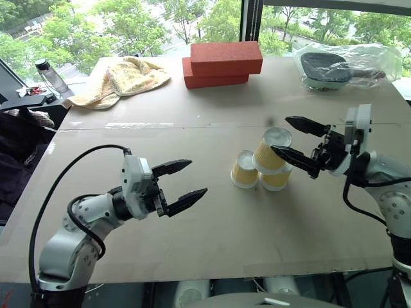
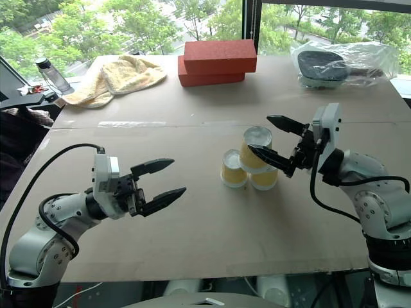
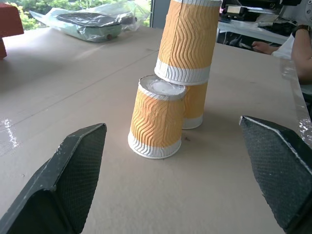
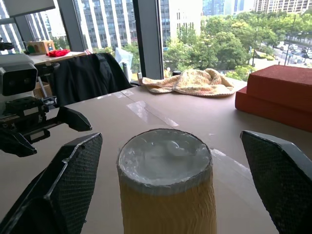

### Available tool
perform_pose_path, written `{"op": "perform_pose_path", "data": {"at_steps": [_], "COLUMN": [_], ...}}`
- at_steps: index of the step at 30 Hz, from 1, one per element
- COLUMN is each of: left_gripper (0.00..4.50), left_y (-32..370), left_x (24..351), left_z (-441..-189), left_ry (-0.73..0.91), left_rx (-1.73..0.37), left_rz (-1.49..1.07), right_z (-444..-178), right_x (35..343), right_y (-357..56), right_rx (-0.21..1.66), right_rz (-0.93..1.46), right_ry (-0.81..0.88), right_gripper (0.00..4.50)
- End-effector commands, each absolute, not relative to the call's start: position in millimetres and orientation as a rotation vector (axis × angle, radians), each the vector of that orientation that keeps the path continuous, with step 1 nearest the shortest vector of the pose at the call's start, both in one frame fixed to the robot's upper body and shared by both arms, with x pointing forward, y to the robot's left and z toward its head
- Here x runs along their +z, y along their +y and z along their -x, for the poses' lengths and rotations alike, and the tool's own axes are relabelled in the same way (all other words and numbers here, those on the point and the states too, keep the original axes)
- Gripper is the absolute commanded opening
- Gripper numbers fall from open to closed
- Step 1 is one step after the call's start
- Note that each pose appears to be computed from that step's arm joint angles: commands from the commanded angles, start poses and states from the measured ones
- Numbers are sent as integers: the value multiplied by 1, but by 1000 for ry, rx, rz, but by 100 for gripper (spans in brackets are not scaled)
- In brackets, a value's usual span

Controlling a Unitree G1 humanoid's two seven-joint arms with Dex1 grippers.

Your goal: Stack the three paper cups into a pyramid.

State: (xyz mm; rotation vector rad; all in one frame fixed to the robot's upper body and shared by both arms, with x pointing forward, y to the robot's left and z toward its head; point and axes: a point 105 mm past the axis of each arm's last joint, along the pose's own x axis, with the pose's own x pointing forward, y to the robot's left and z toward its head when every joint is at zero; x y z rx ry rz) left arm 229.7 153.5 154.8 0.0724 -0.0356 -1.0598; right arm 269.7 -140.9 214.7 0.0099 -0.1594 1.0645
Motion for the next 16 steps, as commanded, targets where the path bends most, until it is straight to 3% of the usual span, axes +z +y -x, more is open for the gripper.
{"op": "perform_pose_path", "data": {"at_steps": [1, 5, 10, 16], "left_gripper": [450, 450, 450, 450], "left_y": [160, 167, 177, 187], "left_x": [159, 138, 84, 47], "left_z": [-222, -222, -223, -215], "left_ry": [-70, -7, 143, 240], "left_rx": [-1038, -929, -753, -685], "left_rz": [-71, -45, -104, -117], "right_z": [-248, -231, -227, -234], "right_x": [215, 181, 110, 74], "right_y": [-173, -210, -242, -246], "right_rx": [1045, 987, 846, 793], "right_rz": [34, 4, 76, 112], "right_ry": [-158, -91, 26, 19], "right_gripper": [446, 446, 446, 446]}}
